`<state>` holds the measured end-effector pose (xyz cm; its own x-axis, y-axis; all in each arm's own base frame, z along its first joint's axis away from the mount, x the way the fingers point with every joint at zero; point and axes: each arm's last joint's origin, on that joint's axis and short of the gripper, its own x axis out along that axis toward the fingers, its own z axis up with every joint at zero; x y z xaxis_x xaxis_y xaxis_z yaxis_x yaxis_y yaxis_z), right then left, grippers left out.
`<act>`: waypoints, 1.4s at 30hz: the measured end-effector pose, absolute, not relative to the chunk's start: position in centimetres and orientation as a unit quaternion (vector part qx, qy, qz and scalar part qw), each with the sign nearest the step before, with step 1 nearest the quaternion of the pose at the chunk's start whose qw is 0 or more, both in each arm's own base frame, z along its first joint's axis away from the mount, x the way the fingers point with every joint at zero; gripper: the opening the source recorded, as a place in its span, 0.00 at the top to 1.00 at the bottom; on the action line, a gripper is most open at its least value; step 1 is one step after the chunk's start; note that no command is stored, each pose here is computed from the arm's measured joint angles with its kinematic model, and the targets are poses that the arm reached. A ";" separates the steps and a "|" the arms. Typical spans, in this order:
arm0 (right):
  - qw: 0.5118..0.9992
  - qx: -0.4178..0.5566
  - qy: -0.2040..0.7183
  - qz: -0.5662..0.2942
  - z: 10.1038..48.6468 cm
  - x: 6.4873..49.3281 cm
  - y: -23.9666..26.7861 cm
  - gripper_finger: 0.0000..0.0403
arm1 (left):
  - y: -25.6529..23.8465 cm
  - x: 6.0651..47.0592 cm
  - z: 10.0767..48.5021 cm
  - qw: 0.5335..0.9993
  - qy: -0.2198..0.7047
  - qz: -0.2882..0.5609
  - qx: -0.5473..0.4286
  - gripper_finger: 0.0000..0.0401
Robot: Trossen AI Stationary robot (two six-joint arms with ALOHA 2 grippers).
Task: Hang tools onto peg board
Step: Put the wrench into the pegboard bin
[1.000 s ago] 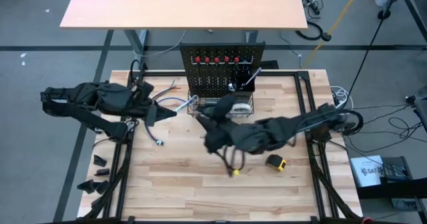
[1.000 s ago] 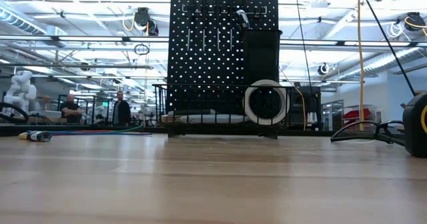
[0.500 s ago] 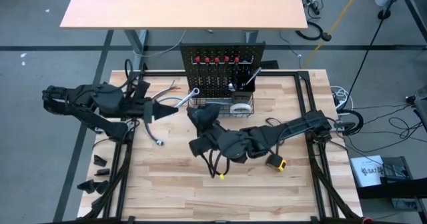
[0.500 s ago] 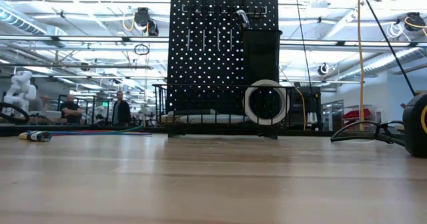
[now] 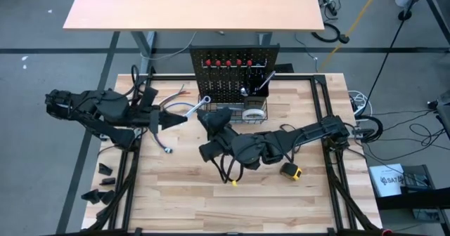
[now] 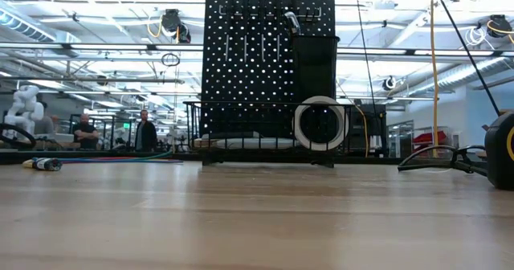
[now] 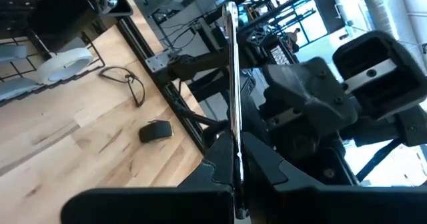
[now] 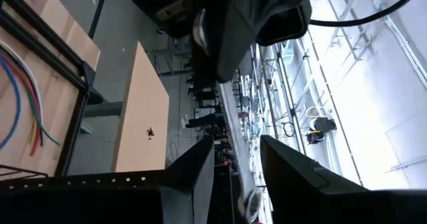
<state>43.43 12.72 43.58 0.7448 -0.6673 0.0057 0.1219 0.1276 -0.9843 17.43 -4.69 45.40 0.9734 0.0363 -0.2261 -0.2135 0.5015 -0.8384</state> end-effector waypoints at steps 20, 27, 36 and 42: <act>0.703 -0.615 0.237 -0.269 43.4 43.5 12.4 0.91 | -5.4 19.1 45.2 0.859 0.093 0.048 -0.502 0.98; 0.697 -0.620 0.245 -0.264 42.6 44.1 12.7 0.98 | -5.3 19.1 45.2 0.867 0.093 0.052 -0.487 0.83; 0.735 -0.581 0.225 -0.266 42.2 44.0 13.7 0.98 | -5.0 17.9 45.6 0.926 0.103 0.021 -0.364 0.53; 0.784 -0.520 0.199 -0.275 43.2 42.8 14.2 0.98 | -4.0 15.1 46.3 0.958 0.090 0.014 -0.273 0.45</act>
<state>42.78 14.17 43.22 0.7690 -0.6387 -0.0258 0.2247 0.3078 -0.9245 15.06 -4.03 46.26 0.9833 -0.0224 -0.1808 -0.0762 0.8510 -0.5197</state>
